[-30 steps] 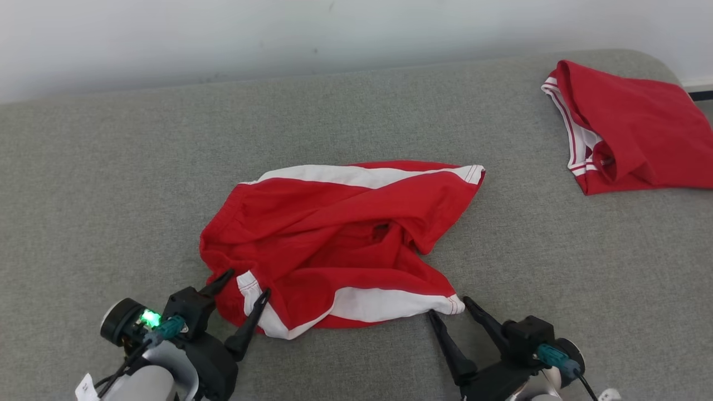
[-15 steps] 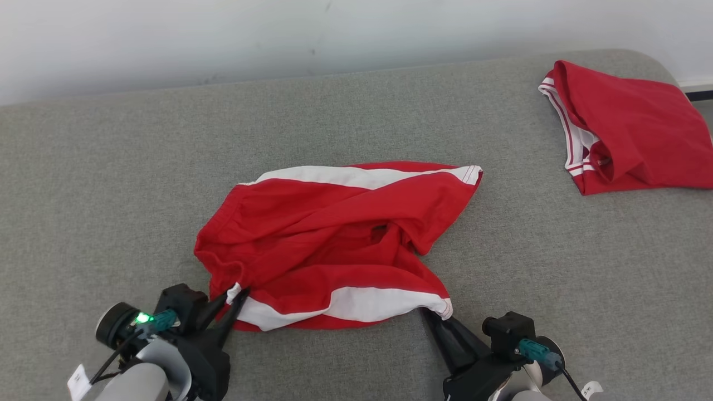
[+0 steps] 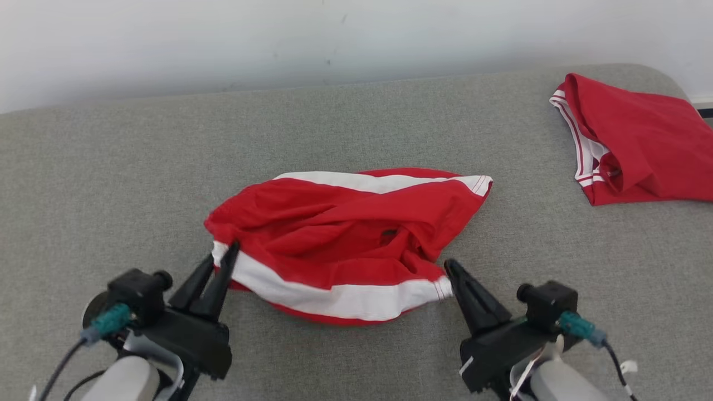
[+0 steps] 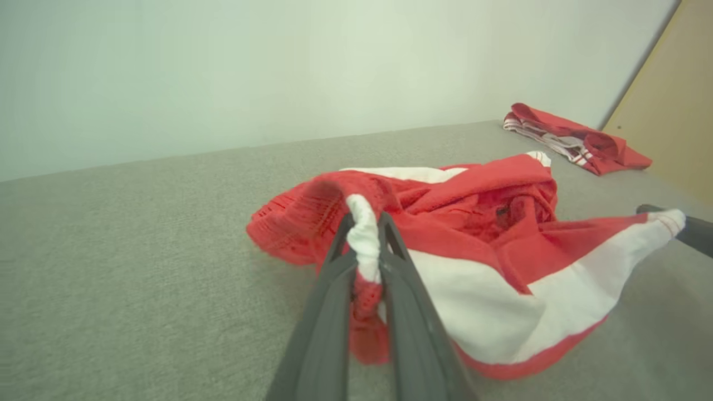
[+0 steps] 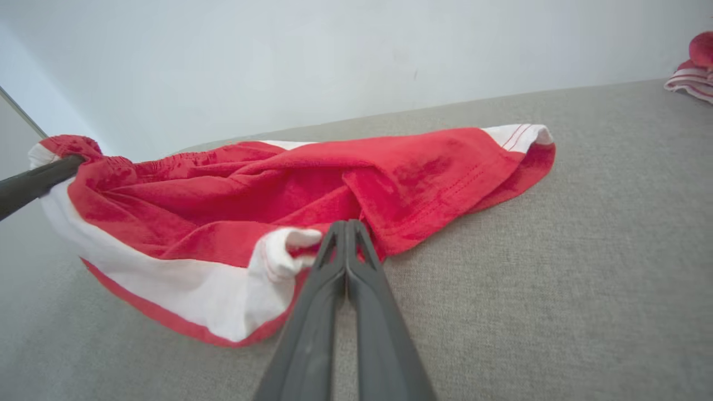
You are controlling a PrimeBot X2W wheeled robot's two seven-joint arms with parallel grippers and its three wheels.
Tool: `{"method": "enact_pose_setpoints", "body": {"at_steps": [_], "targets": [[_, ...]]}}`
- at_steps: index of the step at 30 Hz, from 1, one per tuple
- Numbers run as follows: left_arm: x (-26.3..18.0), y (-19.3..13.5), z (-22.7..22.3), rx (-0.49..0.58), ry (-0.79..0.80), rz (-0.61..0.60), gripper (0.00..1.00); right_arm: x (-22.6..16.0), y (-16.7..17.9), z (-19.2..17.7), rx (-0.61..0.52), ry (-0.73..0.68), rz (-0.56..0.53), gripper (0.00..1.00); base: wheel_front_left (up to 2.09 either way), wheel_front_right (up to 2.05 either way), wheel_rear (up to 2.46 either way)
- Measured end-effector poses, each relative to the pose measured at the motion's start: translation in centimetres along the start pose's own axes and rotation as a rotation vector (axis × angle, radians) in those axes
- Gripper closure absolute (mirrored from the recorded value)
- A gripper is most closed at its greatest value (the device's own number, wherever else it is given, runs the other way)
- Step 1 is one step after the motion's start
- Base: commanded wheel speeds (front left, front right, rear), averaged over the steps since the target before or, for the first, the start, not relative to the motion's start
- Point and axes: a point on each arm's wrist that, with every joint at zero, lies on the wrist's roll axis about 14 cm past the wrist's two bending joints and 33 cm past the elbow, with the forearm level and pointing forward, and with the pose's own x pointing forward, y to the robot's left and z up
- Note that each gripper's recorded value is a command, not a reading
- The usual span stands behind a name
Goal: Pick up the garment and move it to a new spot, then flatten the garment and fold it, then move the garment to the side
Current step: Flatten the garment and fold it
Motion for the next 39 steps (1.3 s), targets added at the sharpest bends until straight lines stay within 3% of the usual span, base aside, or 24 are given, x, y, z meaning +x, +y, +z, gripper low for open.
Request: {"method": "enact_pose_setpoints", "body": {"at_steps": [3,8,13,14,15,23,34,39], "targets": [[0.6,0.6,2.5,-0.048,-0.081,0.024,1.0,0.7,0.0,2.3,-0.004,-0.058,0.018,1.0,0.0,0.0,0.0],[2.6,1.5,6.4,-0.036,-0.175,0.021,1.0,1.8,-0.5,5.4,-0.052,-0.121,0.044,1.0,0.0,0.0,0.0],[3.1,2.3,4.6,-0.03,-0.113,0.039,1.0,1.5,-2.3,5.7,-0.038,-0.128,-0.006,0.97,0.0,0.0,0.0],[2.9,2.4,4.0,-0.029,-0.095,0.045,0.53,1.2,-2.6,5.5,-0.034,-0.126,-0.015,0.53,0.0,0.0,0.0],[2.5,2.5,3.1,-0.023,-0.07,0.049,0.0,0.9,-2.8,5.3,-0.031,-0.122,-0.025,0.0,0.0,0.0,0.0],[-1.5,4.7,1.2,0.011,-0.024,0.17,0.0,-1.8,-4.9,6.0,-0.018,-0.167,-0.122,0.0,0.0,0.0,0.0],[-8.4,6.8,6.4,0.077,-0.227,0.399,0.0,-5.9,-5.8,6.6,-0.044,-0.228,-0.207,0.0,0.0,0.0,0.0],[-11.4,6.2,6.3,0.104,-0.246,0.46,0.0,-7.5,-5.3,6.5,-0.049,-0.248,-0.227,0.0,0.0,0.0,0.0]]}}
